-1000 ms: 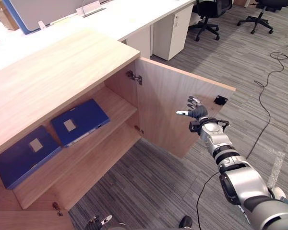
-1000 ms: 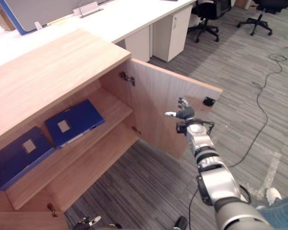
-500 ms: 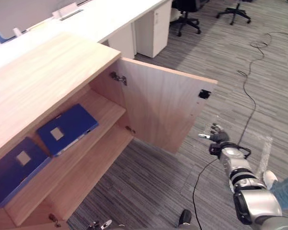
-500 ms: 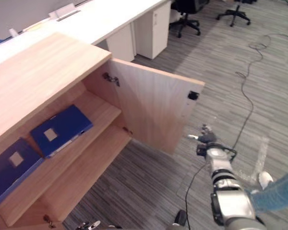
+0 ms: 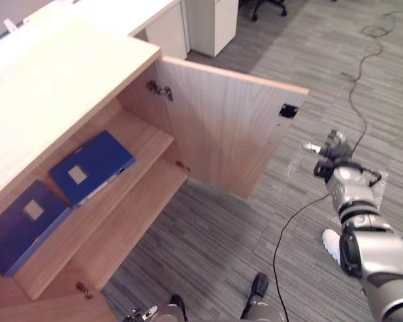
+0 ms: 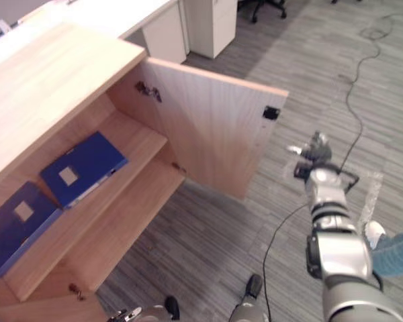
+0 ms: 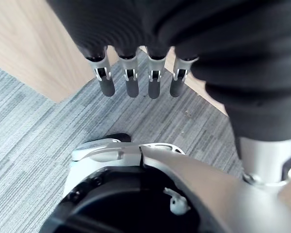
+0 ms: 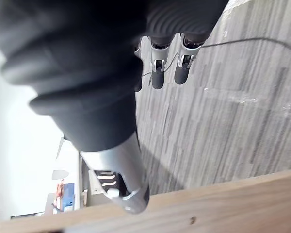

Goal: Walk over to the cabinet, pick up the folder, carry it to the office cabinet, place the folder inside the office cabinet, then close the office cabinet door

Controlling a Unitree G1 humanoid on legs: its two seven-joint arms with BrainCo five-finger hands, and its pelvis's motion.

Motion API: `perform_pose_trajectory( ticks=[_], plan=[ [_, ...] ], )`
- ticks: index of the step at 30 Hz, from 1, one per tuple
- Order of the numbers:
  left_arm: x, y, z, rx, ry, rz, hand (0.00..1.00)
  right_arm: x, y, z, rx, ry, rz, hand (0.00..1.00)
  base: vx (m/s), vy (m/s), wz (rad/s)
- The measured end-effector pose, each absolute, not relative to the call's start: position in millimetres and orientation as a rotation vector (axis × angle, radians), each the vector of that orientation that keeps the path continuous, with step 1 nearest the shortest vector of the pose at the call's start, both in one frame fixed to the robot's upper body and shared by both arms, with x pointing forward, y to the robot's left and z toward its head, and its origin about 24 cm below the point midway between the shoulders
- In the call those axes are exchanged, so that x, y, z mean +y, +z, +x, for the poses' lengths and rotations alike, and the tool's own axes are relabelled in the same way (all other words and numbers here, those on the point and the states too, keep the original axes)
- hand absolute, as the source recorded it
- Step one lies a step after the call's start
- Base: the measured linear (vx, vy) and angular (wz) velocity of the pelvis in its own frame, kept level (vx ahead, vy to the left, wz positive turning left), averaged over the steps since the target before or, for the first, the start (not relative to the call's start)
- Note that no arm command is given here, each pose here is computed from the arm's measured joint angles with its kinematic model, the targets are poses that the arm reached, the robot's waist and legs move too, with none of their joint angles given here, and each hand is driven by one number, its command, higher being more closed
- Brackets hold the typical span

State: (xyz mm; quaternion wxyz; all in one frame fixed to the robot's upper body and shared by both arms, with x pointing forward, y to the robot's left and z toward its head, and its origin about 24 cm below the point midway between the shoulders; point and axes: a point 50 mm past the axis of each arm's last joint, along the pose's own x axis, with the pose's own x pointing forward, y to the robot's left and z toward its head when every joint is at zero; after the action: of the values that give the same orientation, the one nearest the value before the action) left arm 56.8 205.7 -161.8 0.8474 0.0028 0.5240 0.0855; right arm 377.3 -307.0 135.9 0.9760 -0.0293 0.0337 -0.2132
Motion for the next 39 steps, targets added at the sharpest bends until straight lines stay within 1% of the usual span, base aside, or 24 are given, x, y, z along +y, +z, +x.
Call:
perform_pose_trajectory(
  ticks=[7,11,15,20,22,23,25,26,28,29,31,32,34,35,37,39],
  plan=[
    [203,-157,70,1.030,0.202,-0.037,0.00,-300,204,397,-0.074,-0.428,-0.005,0.00,0.02,-0.001,0.27],
    [203,-153,78,0.991,0.203,-0.037,0.00,-300,227,400,-0.113,-0.452,0.014,0.00,0.05,0.020,0.17],
    [204,-152,83,0.975,0.217,-0.047,0.00,-294,236,403,-0.120,-0.429,-0.076,0.00,0.04,0.007,-0.02],
    [204,-149,90,0.945,0.213,-0.044,0.00,-277,248,407,-0.136,-0.330,-0.334,0.00,-0.02,-0.024,-0.04],
    [204,-149,90,0.946,0.213,-0.042,0.00,-268,254,404,-0.152,-0.224,-0.559,0.00,-0.05,-0.070,-0.08],
    [204,-149,90,0.947,0.213,-0.041,0.00,-265,254,402,-0.154,-0.188,-0.625,0.00,-0.03,-0.071,-0.15],
    [207,-149,88,0.953,0.216,-0.030,0.00,-243,250,394,-0.163,0.015,-0.895,0.00,0.02,-0.060,-0.21],
    [207,-149,88,0.953,0.214,-0.027,0.00,-234,248,391,-0.166,0.081,-0.952,0.00,0.06,-0.057,-0.23],
    [210,-148,89,0.947,0.206,-0.011,0.00,-201,232,376,-0.156,0.363,-1.160,0.00,0.06,-0.045,-0.24],
    [212,-148,89,0.948,0.209,-0.009,0.00,-192,225,371,-0.150,0.440,-1.197,0.00,0.07,-0.039,-0.21],
    [223,-146,88,0.945,0.231,0.012,0.00,-158,198,352,-0.143,0.701,-1.248,0.00,0.08,-0.044,-0.09],
    [226,-145,89,0.942,0.238,0.018,0.00,-150,193,347,-0.144,0.764,-1.257,0.00,0.07,-0.052,0.01],
    [238,-143,88,0.943,0.279,0.032,0.00,-119,170,320,-0.150,1.038,-1.253,0.00,0.06,-0.052,0.08],
    [239,-143,88,0.945,0.286,0.030,0.00,-112,165,315,-0.160,1.073,-1.232,0.00,0.07,-0.026,0.22],
    [243,-144,87,0.955,0.295,0.029,0.00,-98,155,299,-0.149,1.227,-1.185,0.00,0.07,0.023,0.27],
    [250,-145,81,0.974,0.328,0.024,0.00,-97,145,290,-0.121,1.291,-1.162,0.00,0.01,0.017,0.05]
  ],
)
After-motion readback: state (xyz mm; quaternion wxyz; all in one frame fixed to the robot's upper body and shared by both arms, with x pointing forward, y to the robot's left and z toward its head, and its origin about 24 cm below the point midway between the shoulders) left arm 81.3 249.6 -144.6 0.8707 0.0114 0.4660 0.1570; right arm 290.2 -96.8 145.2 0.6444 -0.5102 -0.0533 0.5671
